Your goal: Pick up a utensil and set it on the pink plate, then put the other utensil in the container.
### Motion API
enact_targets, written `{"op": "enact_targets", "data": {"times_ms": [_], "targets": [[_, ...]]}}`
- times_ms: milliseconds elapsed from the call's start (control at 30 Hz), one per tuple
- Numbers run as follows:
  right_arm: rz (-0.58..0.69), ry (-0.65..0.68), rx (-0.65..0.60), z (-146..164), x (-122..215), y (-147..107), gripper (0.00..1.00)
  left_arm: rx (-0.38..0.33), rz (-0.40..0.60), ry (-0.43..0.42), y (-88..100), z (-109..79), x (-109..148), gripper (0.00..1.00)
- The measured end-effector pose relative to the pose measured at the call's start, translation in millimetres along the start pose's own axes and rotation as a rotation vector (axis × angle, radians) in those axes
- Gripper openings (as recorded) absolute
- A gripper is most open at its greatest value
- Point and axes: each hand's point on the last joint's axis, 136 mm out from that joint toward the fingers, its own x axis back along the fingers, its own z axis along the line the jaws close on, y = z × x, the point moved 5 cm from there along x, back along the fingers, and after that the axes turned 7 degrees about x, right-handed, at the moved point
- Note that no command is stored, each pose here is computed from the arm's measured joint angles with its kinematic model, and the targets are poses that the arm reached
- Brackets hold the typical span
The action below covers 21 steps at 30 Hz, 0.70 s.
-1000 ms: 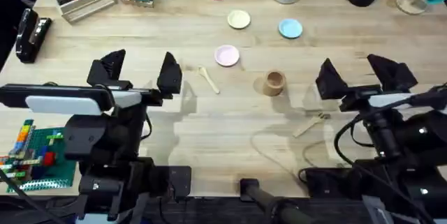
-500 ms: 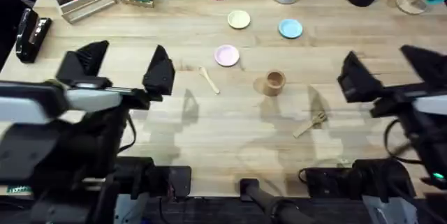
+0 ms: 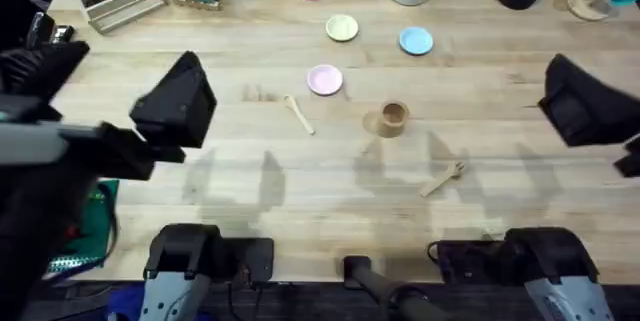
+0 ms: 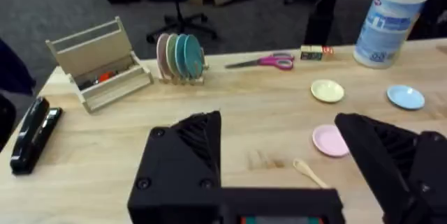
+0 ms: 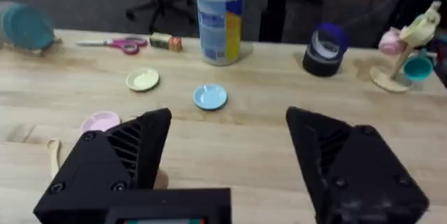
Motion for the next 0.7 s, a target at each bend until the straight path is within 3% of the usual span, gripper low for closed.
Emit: {"op": "enact_targets", "data": {"times_ms": [333,700], "targets": [[0.244,0.034,-0.015,-5,-7,32,0.998,0.012,0.279,0.002,19.4,-3.4,-7,0.993],[0.514,0.074,-0.027,-7,-39,38,0.998,0.044,0.597,-0.032,21.7,-9.7,-39,0.993]]}}
